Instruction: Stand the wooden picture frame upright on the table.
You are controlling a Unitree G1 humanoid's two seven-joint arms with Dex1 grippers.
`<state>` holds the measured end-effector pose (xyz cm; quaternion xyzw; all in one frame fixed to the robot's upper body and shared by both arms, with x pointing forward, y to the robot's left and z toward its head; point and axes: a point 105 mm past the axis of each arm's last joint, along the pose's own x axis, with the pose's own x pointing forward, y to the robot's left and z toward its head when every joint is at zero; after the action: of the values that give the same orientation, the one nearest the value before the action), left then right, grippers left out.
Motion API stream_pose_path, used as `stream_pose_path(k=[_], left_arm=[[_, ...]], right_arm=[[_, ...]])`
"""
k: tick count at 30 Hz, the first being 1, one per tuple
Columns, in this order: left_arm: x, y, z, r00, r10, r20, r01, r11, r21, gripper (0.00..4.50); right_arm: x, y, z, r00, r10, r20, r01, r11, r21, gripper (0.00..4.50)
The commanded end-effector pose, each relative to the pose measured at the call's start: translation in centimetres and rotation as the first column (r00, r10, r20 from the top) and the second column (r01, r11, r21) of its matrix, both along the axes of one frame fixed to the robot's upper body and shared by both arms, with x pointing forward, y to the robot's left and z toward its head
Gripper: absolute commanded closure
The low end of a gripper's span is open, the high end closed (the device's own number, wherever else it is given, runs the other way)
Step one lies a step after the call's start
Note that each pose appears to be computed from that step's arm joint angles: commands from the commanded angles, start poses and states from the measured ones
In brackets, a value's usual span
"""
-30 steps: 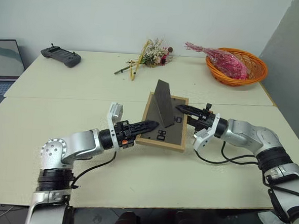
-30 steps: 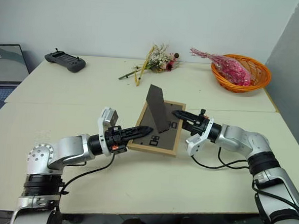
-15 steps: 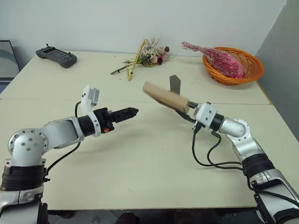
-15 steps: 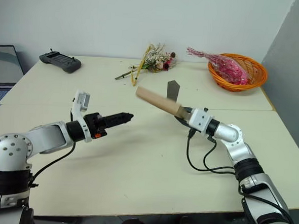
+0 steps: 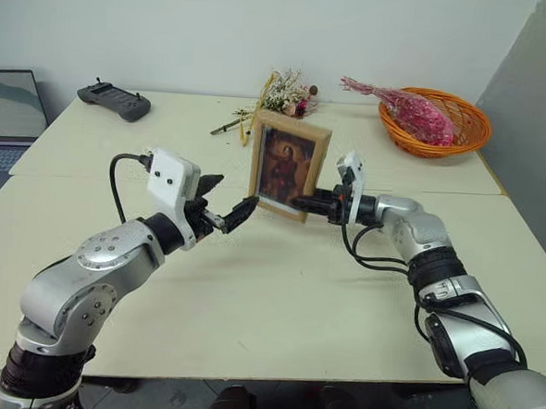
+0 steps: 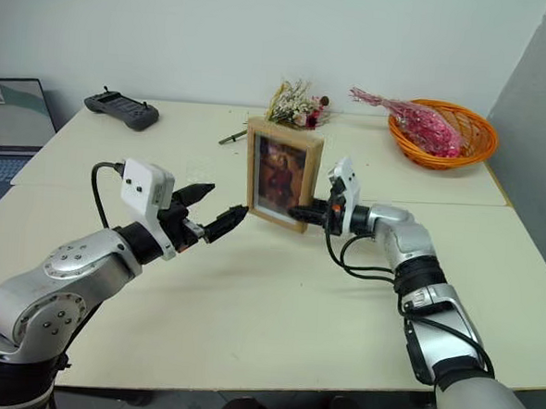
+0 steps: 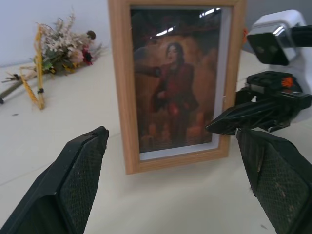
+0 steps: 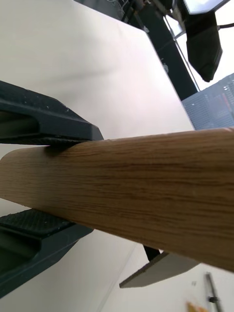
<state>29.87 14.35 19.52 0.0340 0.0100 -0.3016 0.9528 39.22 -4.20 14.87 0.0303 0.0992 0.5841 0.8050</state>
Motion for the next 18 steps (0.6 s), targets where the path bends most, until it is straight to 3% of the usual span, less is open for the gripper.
stream_pose_path(k=[1,11,12,18], left_arm=[[-0.6,0.1,-0.1,1.000,-0.012,0.021,0.012,1.000,0.013,0.01],[-0.7,0.5,-2.1,0.998,-0.018,-0.053,0.019,1.000,0.020,0.01],[-0.6,0.5,-2.2,0.998,-0.023,-0.055,0.025,0.999,0.023,0.00],[-0.2,0.3,-2.0,0.998,-0.047,-0.052,0.049,0.998,0.032,0.00]], right_arm=[[-0.1,0.5,0.2,0.999,0.036,0.037,-0.036,0.999,0.018,3.20],[0.0,0.1,-1.9,1.000,-0.001,0.007,0.001,1.000,0.009,3.20],[0.0,0.0,-2.0,1.000,-0.002,0.004,0.002,1.000,0.010,2.50],[0.0,-1.0,-2.6,0.999,-0.037,0.010,0.037,0.999,-0.005,1.15]])
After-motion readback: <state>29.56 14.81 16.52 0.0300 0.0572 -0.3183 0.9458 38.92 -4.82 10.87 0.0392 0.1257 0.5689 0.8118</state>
